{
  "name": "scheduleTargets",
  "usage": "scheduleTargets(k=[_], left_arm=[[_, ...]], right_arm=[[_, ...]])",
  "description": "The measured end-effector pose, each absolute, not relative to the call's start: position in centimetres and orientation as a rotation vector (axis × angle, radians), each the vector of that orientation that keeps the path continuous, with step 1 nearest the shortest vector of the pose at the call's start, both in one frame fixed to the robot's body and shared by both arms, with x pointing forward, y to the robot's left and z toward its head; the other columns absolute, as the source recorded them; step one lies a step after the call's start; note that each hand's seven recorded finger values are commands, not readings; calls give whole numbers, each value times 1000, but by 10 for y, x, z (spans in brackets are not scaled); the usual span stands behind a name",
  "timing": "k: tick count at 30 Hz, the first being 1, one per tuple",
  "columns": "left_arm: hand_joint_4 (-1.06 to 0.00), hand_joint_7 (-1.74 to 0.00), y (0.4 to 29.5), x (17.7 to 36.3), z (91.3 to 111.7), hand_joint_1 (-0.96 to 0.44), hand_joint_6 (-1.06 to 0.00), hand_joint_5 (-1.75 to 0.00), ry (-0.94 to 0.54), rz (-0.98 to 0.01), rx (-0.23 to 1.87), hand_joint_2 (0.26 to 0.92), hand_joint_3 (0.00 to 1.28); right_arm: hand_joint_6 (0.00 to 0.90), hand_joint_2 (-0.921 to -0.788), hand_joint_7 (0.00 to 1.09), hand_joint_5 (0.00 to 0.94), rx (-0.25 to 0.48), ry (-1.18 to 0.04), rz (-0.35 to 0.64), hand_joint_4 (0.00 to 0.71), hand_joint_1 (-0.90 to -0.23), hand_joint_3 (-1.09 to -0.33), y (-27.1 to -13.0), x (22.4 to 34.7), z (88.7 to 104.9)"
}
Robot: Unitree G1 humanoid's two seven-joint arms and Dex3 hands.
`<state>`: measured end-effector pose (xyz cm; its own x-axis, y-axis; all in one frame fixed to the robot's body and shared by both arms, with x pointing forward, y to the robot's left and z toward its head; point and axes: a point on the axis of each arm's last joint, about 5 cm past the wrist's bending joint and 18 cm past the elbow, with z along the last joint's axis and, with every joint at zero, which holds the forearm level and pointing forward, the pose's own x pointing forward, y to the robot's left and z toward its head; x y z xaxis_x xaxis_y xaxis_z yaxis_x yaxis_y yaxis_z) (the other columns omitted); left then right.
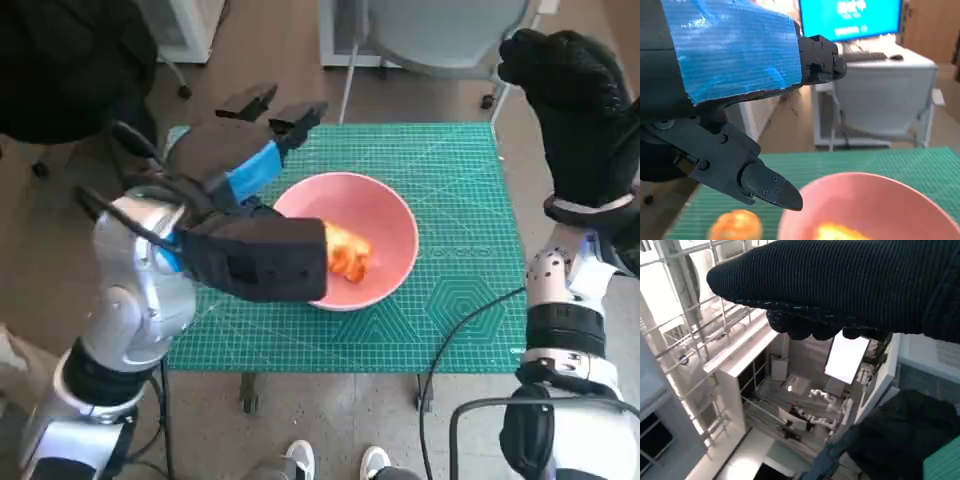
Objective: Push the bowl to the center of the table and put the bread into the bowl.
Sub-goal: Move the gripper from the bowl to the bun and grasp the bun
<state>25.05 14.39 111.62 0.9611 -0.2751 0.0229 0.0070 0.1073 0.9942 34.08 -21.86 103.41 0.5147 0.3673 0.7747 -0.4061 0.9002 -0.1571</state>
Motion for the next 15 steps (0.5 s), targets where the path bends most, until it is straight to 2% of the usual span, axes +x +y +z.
scheduleTargets(k=[8,15], left_arm=[[-26,-36,159,240,1117,-405,-225,-4,-206,-148,1480,732,0],[-13,-22,165,237,1112,-420,-225,0,-137,-151,1503,730,0]], right_arm=[[297,-921,0,1,48,-918,482,222,-774,-749,-216,342,1035],[296,-921,0,3,50,-918,498,227,-769,-750,-214,344,1037]])
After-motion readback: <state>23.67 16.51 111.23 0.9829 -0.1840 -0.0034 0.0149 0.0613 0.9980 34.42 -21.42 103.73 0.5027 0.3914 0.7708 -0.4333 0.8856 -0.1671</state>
